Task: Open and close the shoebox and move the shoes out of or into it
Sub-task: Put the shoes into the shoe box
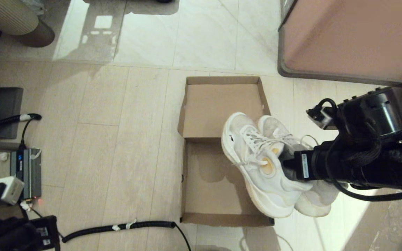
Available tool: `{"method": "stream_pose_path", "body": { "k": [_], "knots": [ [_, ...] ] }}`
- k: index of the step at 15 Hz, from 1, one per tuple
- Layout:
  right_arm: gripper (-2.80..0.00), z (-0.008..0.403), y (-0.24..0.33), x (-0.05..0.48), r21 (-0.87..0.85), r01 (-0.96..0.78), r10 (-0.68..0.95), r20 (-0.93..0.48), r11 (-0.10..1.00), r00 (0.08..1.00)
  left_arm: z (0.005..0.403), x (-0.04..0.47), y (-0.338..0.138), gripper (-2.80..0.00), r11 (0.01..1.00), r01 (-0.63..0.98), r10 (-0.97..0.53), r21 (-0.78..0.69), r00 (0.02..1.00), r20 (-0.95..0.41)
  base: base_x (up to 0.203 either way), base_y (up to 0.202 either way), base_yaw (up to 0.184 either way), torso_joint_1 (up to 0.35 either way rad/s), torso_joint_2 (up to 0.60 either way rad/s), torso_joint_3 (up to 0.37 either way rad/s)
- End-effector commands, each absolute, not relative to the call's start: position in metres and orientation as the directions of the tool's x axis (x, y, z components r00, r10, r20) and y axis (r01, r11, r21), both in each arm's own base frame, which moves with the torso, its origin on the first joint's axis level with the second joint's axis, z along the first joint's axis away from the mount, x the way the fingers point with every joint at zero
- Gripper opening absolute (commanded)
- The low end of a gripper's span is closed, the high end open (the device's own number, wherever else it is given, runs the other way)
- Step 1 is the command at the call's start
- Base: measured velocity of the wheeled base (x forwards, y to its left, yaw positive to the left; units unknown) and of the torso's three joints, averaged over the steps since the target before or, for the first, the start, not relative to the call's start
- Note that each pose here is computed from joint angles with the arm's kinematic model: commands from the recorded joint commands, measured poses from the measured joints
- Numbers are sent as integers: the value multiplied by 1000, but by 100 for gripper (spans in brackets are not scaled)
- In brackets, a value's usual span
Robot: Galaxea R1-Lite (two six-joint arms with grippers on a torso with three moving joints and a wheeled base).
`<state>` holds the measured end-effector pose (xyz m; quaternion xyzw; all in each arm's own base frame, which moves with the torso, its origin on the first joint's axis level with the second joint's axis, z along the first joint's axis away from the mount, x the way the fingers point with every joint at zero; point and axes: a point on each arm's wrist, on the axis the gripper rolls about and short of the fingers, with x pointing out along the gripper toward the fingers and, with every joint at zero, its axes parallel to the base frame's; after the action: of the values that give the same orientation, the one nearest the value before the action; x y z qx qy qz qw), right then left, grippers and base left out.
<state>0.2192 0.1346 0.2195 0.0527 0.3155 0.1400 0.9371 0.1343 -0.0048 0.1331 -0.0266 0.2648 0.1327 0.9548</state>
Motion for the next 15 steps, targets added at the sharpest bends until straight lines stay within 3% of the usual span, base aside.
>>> {"method": "stream_pose_path", "body": {
  "k": [1, 15],
  "knots": [
    [-280, 200, 151, 230, 190, -221, 291, -633, 957, 718, 136, 132, -5, -280, 965, -259, 239, 30, 835, -496, 0, 0, 0, 0, 0, 0],
    [-280, 157, 209, 243, 148, -246, 279, -681, 958, 677, 144, 143, -7, -280, 975, -219, 215, 49, 848, -485, 0, 0, 0, 0, 0, 0]
  ]
}}
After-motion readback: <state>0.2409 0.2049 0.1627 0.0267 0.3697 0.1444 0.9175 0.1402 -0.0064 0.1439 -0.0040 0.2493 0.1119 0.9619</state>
